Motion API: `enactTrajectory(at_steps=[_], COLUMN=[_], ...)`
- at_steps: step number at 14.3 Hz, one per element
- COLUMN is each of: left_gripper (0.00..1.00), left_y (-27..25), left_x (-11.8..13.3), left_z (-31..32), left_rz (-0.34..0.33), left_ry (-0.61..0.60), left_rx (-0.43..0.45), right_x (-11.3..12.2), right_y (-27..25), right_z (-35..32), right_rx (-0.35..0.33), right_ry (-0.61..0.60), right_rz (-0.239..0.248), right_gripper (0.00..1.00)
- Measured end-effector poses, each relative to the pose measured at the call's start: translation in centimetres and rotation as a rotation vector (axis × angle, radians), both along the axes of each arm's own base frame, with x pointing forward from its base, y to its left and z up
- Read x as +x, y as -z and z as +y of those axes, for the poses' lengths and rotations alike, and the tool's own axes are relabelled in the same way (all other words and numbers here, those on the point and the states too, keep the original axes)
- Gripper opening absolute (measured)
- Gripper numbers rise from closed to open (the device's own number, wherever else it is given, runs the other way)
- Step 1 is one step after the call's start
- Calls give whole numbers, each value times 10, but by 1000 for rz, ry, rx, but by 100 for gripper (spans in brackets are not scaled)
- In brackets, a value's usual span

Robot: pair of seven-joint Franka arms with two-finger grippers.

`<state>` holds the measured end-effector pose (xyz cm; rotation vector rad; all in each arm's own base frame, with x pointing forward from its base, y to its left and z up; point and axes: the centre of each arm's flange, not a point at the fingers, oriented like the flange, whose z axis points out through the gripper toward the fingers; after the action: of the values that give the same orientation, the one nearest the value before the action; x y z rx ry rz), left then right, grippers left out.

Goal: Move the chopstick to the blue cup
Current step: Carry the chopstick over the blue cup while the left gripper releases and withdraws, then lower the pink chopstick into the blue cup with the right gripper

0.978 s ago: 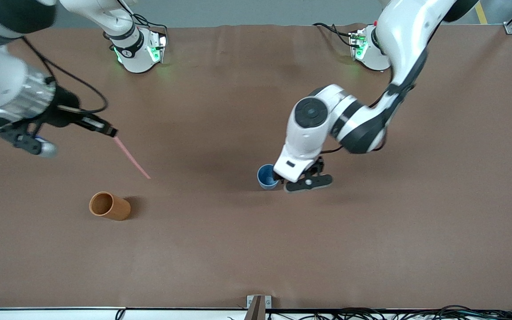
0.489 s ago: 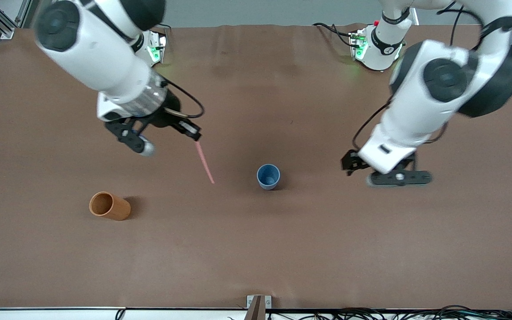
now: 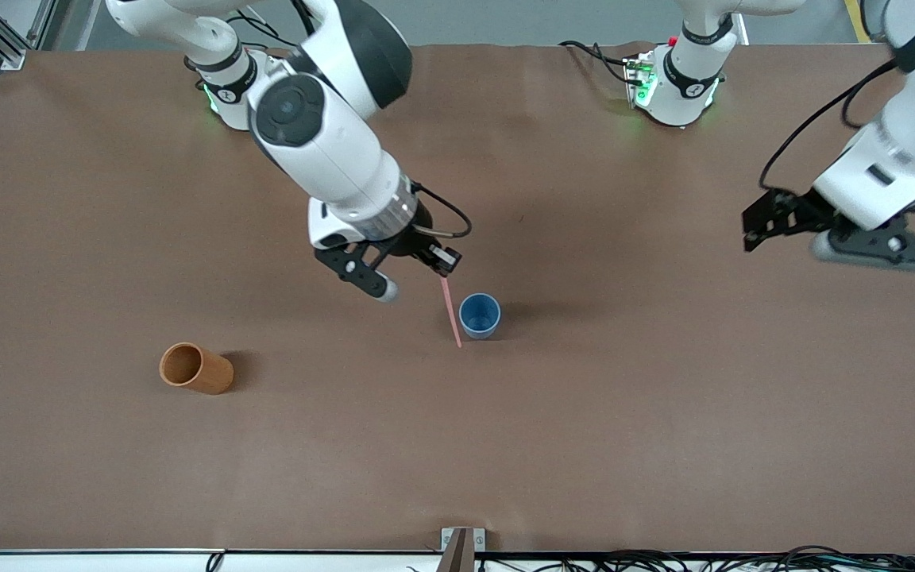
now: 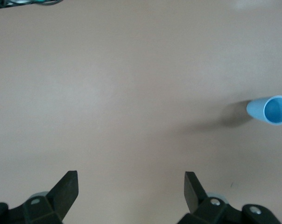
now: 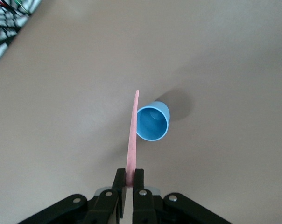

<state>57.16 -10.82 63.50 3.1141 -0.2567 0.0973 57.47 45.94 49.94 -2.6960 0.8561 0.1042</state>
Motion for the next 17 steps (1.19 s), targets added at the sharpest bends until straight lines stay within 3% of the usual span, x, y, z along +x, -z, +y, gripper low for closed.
enactTrajectory(at_steps=[4,12,15,17], left_gripper=[100,100,100,100], left_y=[-14,-16,-16,-16], left_x=[-12,-13,-13,-13], left_z=[11,10,11,12], left_rz=[7,7,10,10], left_ry=[0,2,2,-1], left_rx=[3,2,3,3], right_x=[-8,-2,-7,-12], right_y=[23,12,5,9], right_z=[17,12,16,16], right_rx=[-41,-29,-9,-30], right_ry=[-32,-20,-25,-37], right_rz=[6,-5,17,49], right_gripper=[10,10,10,10])
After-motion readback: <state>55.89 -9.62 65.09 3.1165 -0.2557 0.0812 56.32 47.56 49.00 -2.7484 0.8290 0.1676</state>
